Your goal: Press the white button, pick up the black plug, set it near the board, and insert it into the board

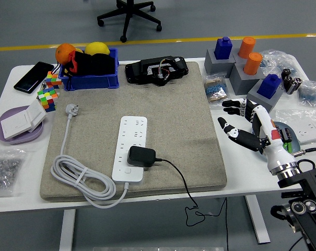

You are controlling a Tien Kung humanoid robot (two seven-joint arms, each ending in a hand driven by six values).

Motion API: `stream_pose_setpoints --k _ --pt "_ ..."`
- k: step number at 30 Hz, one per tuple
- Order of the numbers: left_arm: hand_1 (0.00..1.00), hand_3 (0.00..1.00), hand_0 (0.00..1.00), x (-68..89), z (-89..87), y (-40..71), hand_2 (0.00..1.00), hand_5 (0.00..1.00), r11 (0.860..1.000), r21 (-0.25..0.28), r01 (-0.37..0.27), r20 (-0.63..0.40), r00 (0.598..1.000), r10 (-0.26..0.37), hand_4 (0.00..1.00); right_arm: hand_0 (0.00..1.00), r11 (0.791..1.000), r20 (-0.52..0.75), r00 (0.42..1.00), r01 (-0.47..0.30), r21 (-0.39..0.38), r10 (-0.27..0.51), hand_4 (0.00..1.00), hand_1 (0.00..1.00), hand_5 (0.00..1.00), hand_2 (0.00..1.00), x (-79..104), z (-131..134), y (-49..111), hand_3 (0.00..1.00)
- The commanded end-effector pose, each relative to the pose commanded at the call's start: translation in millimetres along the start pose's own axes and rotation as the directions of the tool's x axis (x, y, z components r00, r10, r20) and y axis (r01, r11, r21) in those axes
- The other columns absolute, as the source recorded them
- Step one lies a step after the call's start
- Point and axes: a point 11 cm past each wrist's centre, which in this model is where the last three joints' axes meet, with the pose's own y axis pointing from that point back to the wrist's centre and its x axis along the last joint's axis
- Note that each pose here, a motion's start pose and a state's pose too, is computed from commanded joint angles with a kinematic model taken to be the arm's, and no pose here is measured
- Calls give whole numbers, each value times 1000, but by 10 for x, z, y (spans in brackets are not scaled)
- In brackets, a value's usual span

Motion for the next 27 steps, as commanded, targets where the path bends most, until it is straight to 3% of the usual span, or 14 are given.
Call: stream_pose_setpoints --k 27 --pt "640 676 650 -39 -40 -8 634 91 1000 8 7 0 1000 -7 528 672 999 0 1000 2 -35 -2 747 634 200 646 8 82 65 617"
